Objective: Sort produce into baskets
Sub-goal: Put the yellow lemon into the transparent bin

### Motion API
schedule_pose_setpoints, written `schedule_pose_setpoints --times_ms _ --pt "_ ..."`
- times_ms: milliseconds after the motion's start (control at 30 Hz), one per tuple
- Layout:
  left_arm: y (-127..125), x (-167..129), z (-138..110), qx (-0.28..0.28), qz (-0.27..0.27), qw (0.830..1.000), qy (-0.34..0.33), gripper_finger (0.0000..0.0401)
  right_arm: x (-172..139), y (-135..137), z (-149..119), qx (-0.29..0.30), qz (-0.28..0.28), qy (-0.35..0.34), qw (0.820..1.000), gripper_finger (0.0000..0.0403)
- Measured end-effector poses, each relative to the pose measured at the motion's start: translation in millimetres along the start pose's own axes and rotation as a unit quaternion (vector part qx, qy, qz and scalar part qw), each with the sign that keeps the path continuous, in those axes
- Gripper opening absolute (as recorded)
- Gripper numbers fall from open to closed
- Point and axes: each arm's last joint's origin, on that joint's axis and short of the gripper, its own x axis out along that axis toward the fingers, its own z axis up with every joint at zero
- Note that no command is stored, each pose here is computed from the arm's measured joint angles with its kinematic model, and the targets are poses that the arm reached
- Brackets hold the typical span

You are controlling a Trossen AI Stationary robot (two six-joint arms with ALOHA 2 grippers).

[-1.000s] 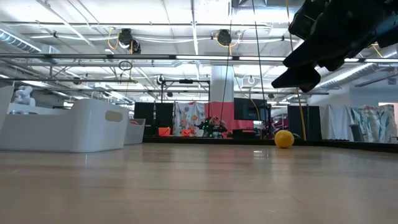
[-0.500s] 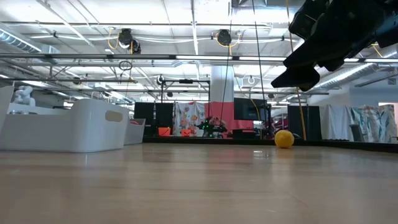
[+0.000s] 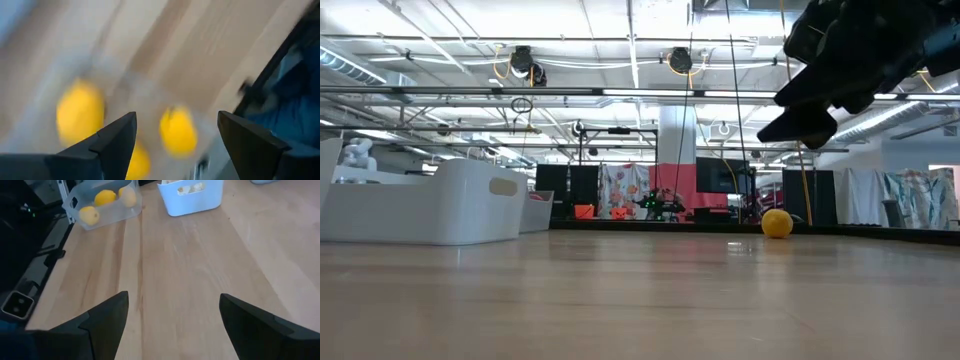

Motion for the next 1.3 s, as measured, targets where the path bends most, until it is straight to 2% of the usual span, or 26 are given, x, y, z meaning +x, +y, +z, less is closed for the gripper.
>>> schedule_pose_setpoints --times_ms 100,233,333,467,600,700,800,900,1000,1167,1300 --pt "-6 -1 16 0.059 -0.023 0.993 -0.097 0.0285 0 0 0 0.022 0.006 0.005 1.000 0.0302" --pt "-16 -2 37 0.140 -0.033 0.967 -0.211 0.0285 -1 5 -3 0.035 0.076 0.043 0.996 0.0302" --pt "-22 8 51 0.195 -0.016 0.950 -0.244 0.0286 -2 10 -8 0.070 0.116 0.081 0.988 0.0302" --pt "-32 34 74 0.276 0.007 0.924 -0.266 0.0286 -5 21 -20 0.119 0.138 0.146 0.972 0.0302" --pt "-47 61 102 0.360 0.003 0.876 -0.320 0.0286 -10 32 -29 0.158 0.143 0.195 0.957 0.0302" --pt "-57 77 124 0.427 -0.014 0.828 -0.364 0.0286 -15 45 -28 0.153 0.122 0.223 0.955 0.0302" --pt "-61 91 147 0.462 -0.043 0.788 -0.404 0.0286 -25 58 -25 0.148 0.063 0.254 0.954 0.0302" --pt "-64 100 170 0.477 -0.071 0.766 -0.426 0.0286 -41 71 -23 0.164 -0.004 0.296 0.941 0.0302" --pt "-69 106 192 0.484 -0.087 0.753 -0.438 0.0286 -59 85 -20 0.191 -0.049 0.329 0.924 0.0302" --pt "-93 110 228 0.502 -0.137 0.726 -0.449 0.0286 -88 109 -17 0.240 -0.080 0.358 0.899 0.0302" --pt "-116 114 252 0.556 -0.140 0.689 -0.443 0.0286 -105 123 -27 0.275 -0.086 0.377 0.880 0.0302"
